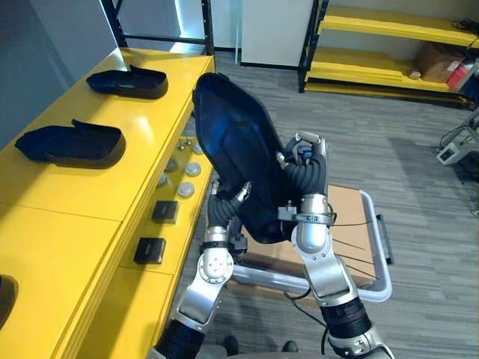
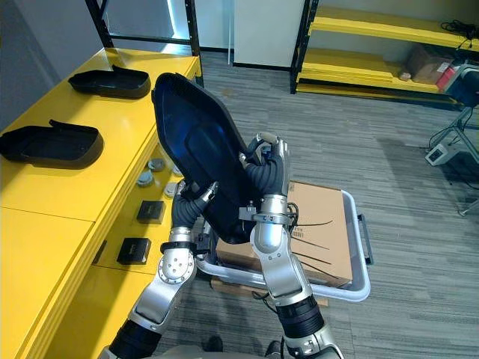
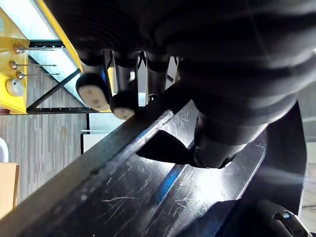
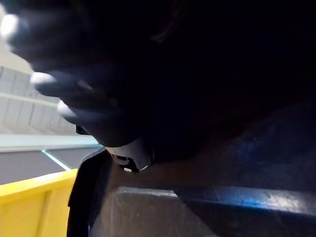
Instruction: Walk over and take plastic housings, then place them on the shelf
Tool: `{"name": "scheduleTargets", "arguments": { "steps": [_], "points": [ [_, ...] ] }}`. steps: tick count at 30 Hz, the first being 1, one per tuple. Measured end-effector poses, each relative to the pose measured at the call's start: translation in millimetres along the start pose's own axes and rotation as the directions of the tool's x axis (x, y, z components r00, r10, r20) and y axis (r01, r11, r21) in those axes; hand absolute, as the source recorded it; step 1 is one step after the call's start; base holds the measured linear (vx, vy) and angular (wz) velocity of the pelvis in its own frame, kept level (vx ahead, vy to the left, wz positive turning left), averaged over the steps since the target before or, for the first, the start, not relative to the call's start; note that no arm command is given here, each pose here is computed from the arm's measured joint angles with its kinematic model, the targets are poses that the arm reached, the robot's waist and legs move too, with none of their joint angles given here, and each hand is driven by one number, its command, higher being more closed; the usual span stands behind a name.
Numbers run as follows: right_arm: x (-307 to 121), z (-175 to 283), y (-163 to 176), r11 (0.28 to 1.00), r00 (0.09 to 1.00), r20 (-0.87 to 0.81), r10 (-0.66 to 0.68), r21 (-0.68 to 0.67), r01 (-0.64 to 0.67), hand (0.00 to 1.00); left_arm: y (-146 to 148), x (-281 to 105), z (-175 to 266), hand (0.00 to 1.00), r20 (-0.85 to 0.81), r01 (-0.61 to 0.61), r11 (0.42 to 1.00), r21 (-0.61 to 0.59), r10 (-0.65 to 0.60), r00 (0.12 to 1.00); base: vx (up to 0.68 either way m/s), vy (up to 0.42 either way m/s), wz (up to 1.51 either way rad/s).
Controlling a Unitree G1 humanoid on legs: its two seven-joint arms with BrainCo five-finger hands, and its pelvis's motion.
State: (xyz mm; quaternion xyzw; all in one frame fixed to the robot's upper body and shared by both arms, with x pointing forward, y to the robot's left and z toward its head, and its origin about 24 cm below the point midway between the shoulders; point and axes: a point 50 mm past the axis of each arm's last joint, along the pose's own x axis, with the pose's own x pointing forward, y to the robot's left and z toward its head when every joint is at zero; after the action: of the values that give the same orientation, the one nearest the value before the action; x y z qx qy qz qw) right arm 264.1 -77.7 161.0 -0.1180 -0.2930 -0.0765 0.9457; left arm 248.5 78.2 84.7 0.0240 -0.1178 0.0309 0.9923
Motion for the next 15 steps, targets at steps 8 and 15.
{"name": "scheduleTargets", "arguments": {
  "steps": [8,15],
  "points": [
    [9,21,-38,0.995,0.979,0.185,0.081,0.039,-0.089,0.00,12,3,3,1.00,0.030,0.015,0.999,0.048,-0.016,0.999,-0.03,0.005,-0.03],
    [13,26,-151,0.953,0.916,0.265,-0.302,0.076,0.293,0.00,42,-6,0,1.00,0.016,-0.078,0.994,0.078,0.077,0.997,0.00,0.000,0.00]
  ]
}}
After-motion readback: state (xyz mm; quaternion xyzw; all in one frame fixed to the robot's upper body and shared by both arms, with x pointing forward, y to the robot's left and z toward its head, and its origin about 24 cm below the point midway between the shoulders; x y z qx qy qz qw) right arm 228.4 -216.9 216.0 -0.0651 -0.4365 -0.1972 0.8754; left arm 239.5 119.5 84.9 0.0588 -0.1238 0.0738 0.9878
